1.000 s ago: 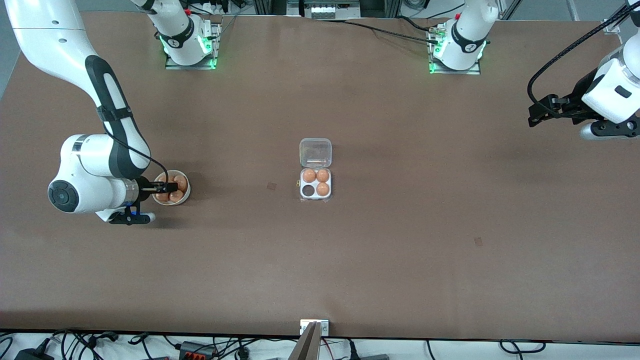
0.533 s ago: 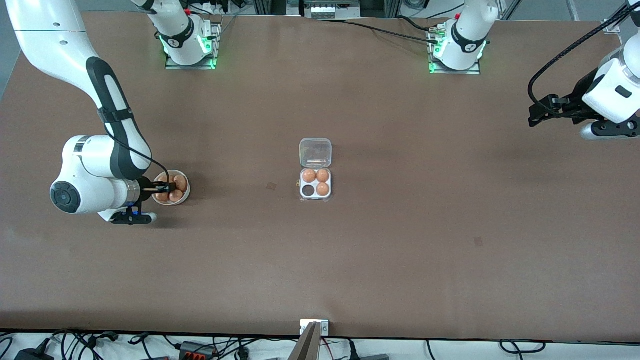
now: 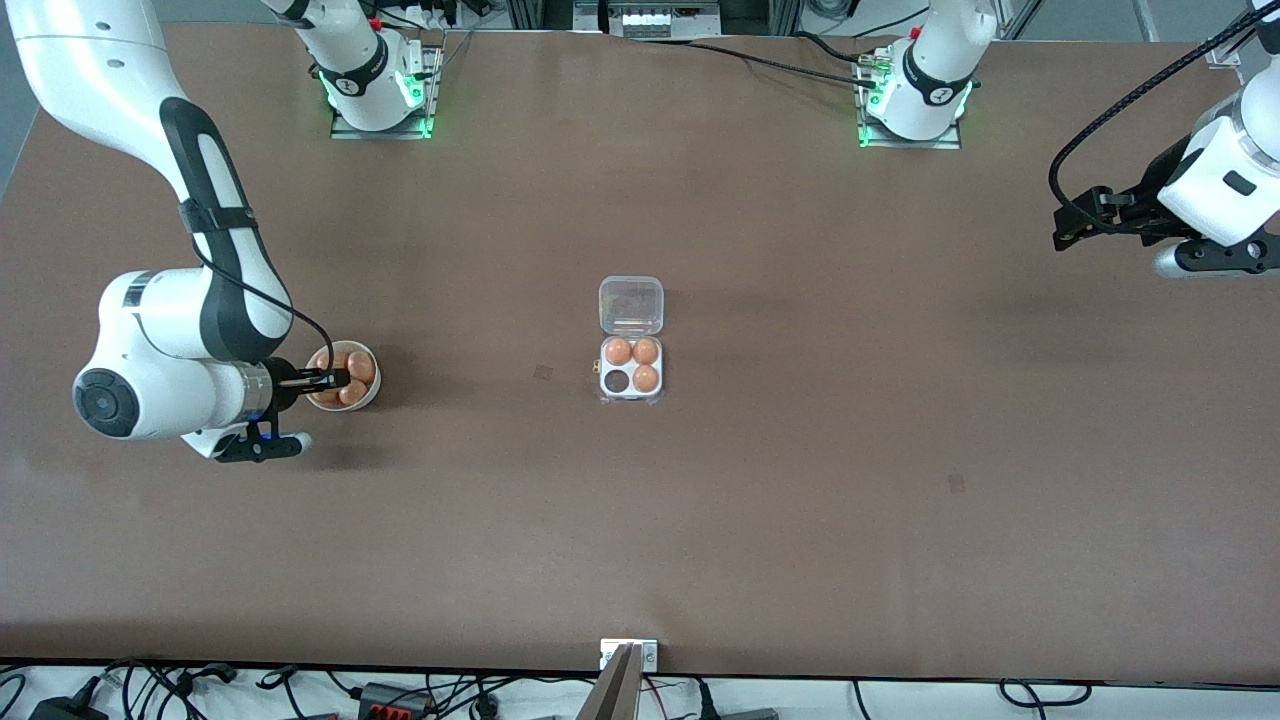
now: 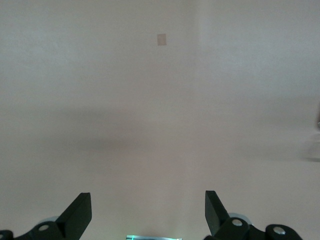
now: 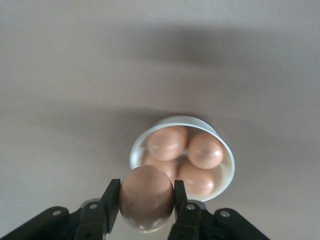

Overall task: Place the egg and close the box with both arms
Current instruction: 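Close the right gripper on one brown egg and lift it, then carry the egg with the right gripper to the clear egg box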

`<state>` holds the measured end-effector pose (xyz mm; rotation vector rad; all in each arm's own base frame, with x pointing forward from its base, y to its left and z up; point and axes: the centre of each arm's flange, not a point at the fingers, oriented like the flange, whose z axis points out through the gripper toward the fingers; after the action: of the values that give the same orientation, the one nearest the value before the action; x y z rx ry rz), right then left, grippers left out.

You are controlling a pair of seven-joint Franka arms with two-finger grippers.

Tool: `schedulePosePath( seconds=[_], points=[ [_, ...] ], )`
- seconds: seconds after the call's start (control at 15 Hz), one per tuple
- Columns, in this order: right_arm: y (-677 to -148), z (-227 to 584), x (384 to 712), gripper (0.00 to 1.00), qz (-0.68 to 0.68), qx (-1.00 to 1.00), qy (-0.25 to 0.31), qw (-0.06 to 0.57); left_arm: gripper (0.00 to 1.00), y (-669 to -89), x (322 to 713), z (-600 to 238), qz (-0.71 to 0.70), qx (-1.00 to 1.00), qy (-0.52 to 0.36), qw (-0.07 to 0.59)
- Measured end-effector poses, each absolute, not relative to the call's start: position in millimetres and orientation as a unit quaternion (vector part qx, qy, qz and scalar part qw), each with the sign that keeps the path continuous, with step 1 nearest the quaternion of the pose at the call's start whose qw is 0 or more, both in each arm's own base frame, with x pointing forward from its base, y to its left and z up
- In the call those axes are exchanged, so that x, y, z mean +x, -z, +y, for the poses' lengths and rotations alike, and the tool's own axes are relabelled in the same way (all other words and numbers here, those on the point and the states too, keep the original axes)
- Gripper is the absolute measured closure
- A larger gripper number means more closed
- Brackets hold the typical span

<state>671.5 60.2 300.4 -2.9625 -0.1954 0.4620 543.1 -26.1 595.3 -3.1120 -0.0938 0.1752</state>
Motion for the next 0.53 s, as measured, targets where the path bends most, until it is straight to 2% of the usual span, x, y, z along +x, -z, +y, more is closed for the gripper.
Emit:
schedulePosePath(
  seconds=[0.2, 0.53],
  points=[
    [-329, 130, 675, 0.53, -0.119, -0.98, -0.129, 0.09, 0.0, -595, 543, -26, -0.03, -0.998, -0.058, 0.012],
    [-345, 275, 648, 0.53, -0.171, -0.978, -0.088, 0.082, 0.0, -595, 543, -26, -0.03, -0.998, -0.058, 0.012]
  ],
)
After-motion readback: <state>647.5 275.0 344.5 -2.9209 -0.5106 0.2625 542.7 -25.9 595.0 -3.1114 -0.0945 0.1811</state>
